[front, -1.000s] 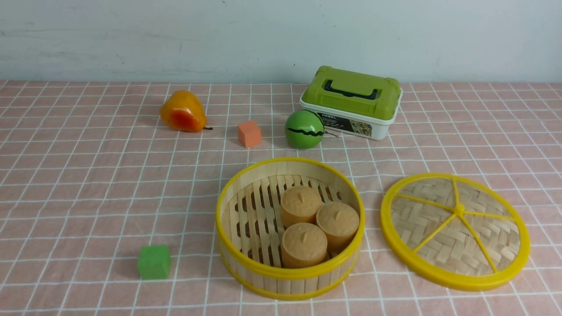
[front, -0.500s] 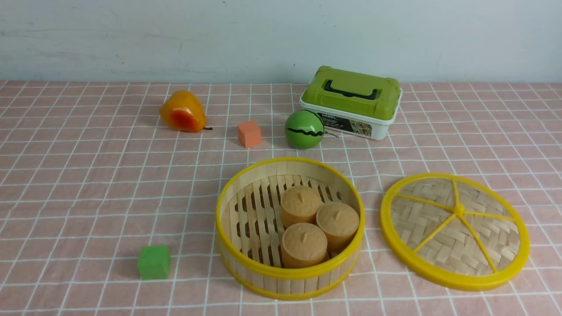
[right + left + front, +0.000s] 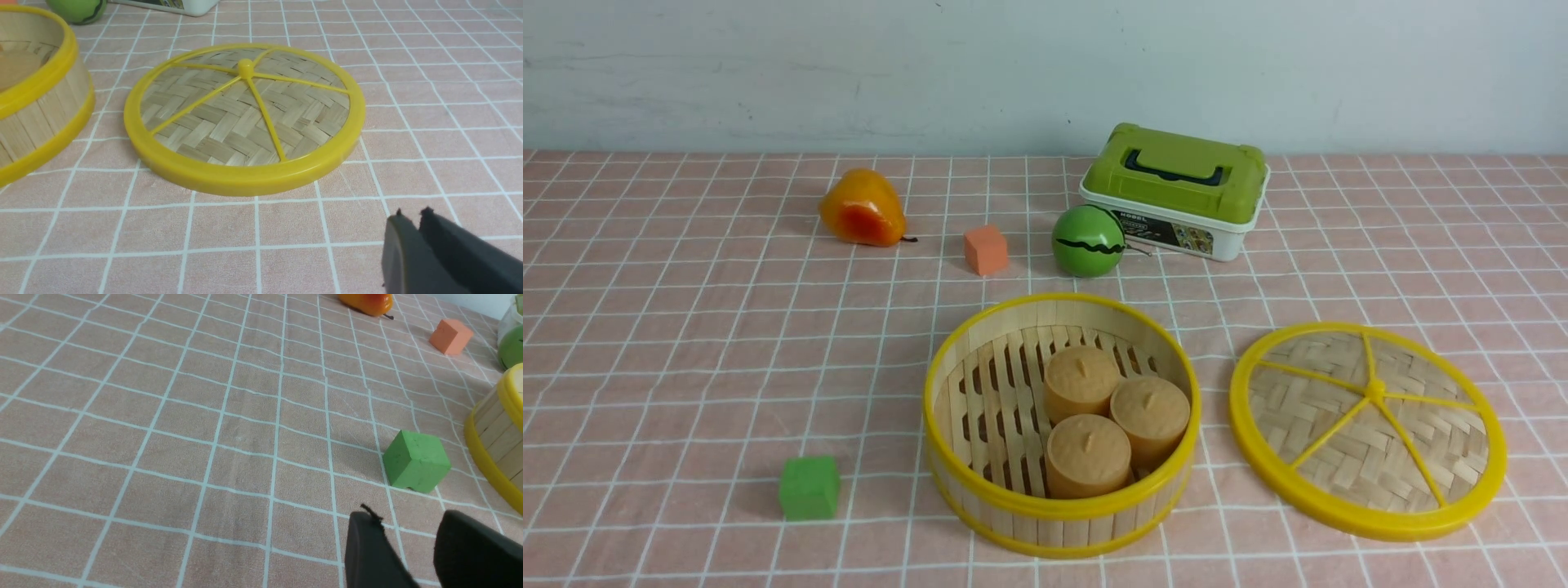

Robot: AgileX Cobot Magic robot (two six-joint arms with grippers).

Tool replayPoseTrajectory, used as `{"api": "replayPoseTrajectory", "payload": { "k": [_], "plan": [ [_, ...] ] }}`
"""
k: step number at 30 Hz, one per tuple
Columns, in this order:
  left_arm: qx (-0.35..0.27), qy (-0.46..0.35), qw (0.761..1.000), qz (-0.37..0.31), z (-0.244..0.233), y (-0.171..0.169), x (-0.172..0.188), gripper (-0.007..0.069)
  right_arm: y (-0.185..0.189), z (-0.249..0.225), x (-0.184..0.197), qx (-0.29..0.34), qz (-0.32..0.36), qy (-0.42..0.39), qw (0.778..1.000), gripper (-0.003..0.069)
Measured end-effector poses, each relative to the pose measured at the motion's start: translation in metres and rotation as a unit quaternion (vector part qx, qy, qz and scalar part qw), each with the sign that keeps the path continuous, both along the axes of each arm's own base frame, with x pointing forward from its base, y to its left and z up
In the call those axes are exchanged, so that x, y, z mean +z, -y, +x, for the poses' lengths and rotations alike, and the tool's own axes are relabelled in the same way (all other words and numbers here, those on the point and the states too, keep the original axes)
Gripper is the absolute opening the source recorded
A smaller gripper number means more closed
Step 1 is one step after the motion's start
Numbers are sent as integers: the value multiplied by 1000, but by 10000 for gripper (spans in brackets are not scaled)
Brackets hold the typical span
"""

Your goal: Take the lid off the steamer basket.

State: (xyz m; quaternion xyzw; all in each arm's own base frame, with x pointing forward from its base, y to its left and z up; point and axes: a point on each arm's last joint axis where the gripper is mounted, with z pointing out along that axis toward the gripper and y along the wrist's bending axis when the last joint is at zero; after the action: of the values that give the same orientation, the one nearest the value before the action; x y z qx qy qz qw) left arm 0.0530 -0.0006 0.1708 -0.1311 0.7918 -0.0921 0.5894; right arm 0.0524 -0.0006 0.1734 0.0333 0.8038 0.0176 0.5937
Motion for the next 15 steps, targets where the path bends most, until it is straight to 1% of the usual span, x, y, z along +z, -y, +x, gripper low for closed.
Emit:
{"api": "replayPoseTrajectory", "payload": {
  "k": [15],
  "plan": [
    [0,0,1000,0,0,0,0,239,0,0,0,0,0,-1,1000,57]
  ]
}}
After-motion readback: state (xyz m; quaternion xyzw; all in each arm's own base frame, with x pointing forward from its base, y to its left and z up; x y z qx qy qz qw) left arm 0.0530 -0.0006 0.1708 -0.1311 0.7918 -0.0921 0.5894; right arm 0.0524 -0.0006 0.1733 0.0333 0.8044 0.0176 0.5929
